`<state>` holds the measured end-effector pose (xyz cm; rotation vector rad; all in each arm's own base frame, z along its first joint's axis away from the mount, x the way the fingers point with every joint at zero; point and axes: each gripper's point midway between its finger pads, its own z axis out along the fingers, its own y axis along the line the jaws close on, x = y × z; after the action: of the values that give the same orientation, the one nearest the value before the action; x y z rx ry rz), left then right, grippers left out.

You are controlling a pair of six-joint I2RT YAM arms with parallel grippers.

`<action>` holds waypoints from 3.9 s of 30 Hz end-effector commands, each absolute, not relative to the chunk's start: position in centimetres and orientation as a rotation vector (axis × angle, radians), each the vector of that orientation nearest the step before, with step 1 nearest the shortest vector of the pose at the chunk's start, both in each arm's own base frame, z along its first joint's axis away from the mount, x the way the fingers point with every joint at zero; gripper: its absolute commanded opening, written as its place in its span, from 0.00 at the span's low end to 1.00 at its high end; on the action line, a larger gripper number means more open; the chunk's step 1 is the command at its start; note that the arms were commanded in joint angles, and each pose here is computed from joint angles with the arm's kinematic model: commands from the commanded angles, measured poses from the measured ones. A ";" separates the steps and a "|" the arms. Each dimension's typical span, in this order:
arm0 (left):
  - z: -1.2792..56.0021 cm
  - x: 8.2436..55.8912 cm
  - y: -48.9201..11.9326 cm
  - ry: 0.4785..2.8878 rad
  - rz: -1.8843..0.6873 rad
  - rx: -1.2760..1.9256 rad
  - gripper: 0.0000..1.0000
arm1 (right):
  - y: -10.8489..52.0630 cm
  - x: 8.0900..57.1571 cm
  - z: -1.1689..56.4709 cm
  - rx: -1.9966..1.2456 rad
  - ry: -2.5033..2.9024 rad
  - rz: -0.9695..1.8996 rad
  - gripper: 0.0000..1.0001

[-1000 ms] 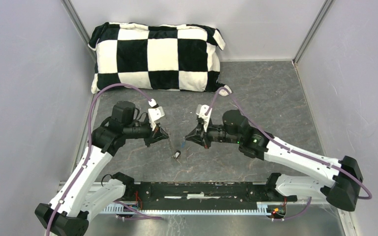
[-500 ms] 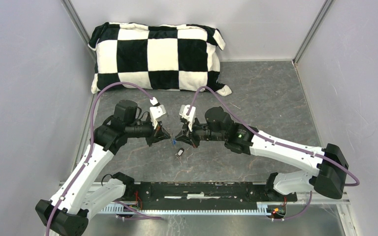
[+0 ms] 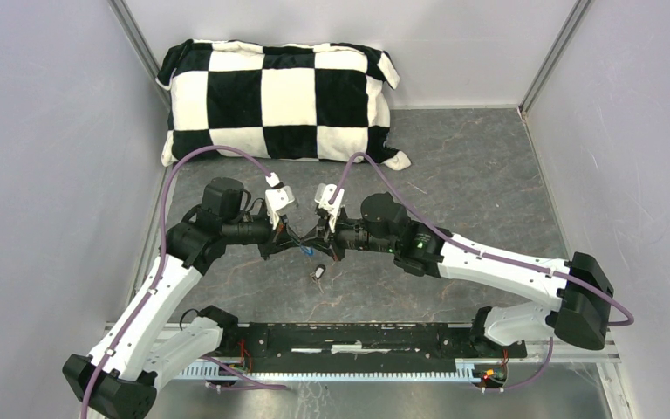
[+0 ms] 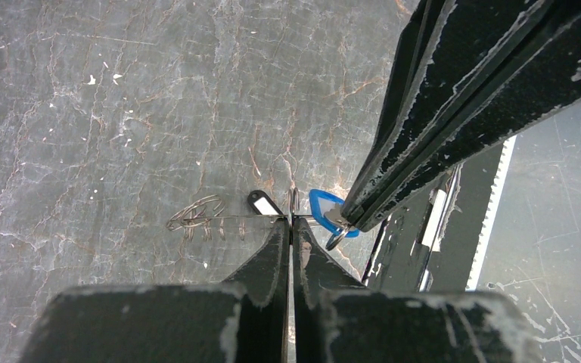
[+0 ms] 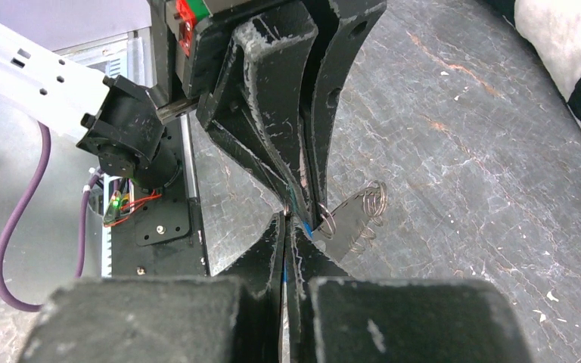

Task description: Put the keys on the keyring

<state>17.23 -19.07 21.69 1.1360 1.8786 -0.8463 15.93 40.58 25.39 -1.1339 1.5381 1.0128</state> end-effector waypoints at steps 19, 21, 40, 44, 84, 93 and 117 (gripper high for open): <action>23.4 17.6 -19.3 1.826 -0.831 1.115 0.02 | 39.4 17.5 27.1 -1.039 1.516 0.895 0.00; 23.4 17.7 -19.3 1.825 -0.828 1.114 0.02 | 39.3 17.6 27.1 -1.035 1.517 0.892 0.00; 23.5 17.8 -19.4 1.833 -0.837 1.109 0.02 | 40.8 17.4 27.0 -1.043 1.506 0.944 0.00; 23.6 17.9 -19.4 1.831 -0.834 1.108 0.02 | 41.1 17.4 27.1 -1.045 1.501 0.954 0.00; 25.2 17.8 -19.4 1.747 -0.802 1.146 0.02 | 38.8 19.3 26.6 -0.817 1.584 0.872 0.00; 26.2 17.4 -19.6 1.676 -0.806 1.173 0.02 | 38.8 18.9 26.5 -0.805 1.583 0.922 0.00; 34.4 14.3 -21.4 1.154 -0.850 1.276 0.02 | 36.2 15.8 30.7 -0.921 1.425 1.123 0.16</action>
<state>15.44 -20.73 30.17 1.2080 1.3933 -0.8665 16.91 37.14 30.33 -0.8306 1.4551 1.1058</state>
